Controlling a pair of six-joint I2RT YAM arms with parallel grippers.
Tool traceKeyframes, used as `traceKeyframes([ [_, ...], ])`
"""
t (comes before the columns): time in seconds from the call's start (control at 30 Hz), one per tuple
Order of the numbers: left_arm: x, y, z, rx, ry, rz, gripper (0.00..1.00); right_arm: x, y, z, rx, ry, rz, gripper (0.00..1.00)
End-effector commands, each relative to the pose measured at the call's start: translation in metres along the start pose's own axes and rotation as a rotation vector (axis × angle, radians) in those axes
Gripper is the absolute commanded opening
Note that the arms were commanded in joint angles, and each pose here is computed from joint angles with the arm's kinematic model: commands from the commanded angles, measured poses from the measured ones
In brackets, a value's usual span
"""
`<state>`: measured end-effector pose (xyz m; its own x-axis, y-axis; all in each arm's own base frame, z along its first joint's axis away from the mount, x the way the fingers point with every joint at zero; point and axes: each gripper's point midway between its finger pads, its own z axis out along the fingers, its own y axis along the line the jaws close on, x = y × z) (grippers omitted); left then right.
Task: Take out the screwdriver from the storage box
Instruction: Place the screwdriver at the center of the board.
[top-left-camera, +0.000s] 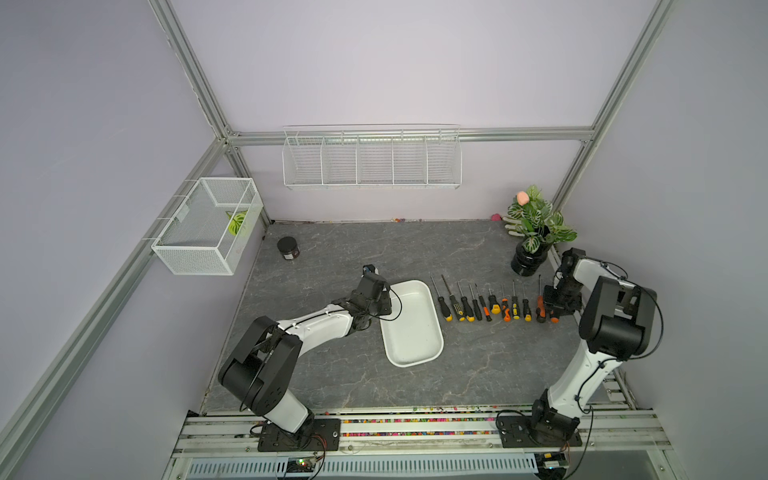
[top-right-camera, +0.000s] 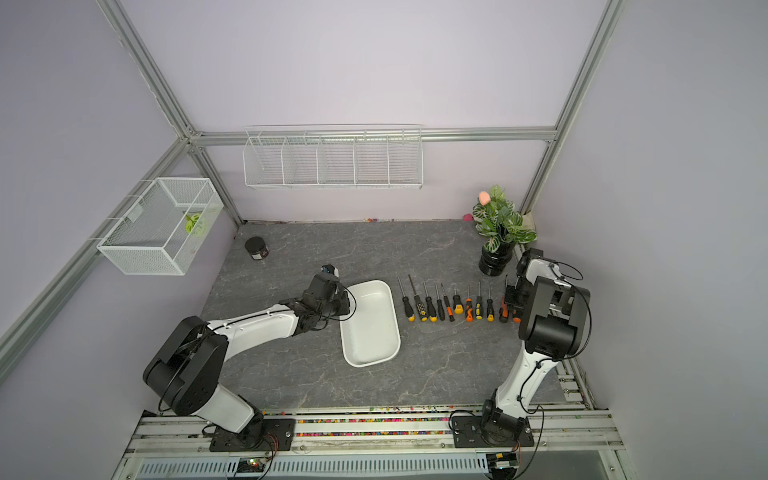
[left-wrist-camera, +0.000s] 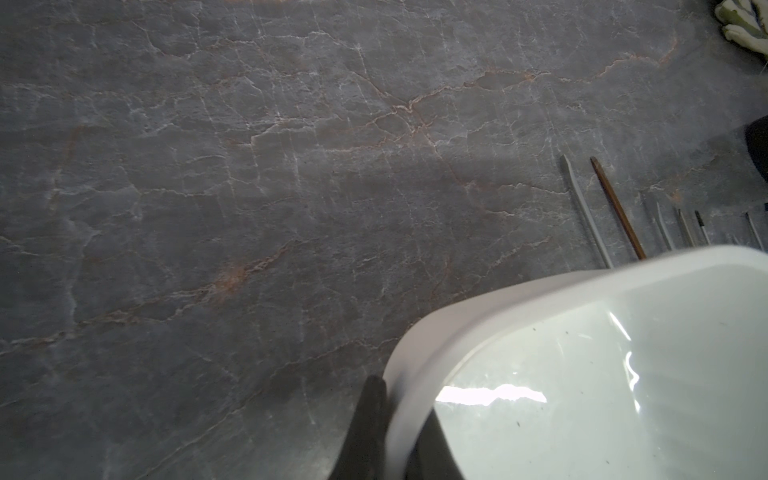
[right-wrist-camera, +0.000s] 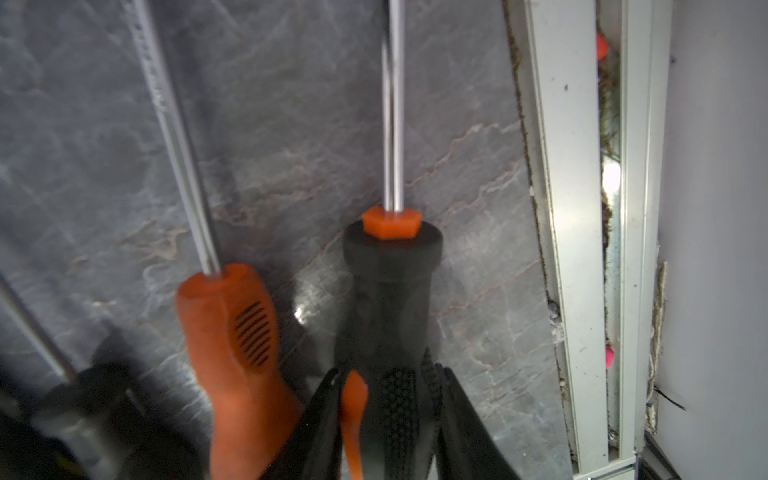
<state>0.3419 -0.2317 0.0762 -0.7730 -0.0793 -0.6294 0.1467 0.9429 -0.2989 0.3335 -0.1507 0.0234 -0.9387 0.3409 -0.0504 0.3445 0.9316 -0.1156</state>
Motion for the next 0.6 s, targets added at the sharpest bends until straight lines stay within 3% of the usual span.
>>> traceKeyframes([
  [0.0,-0.006,0.0,0.004,-0.003,-0.018,0.013,0.0,-0.001,-0.001,-0.001,0.009,0.009,0.0,0.38],
  [0.4,-0.007,0.0,0.004,-0.003,-0.019,0.012,0.0,-0.002,-0.003,-0.006,0.016,-0.005,0.009,0.51],
  [0.57,-0.007,-0.001,0.004,0.0,-0.02,0.012,0.0,-0.003,-0.005,-0.013,0.024,-0.023,0.02,0.52],
])
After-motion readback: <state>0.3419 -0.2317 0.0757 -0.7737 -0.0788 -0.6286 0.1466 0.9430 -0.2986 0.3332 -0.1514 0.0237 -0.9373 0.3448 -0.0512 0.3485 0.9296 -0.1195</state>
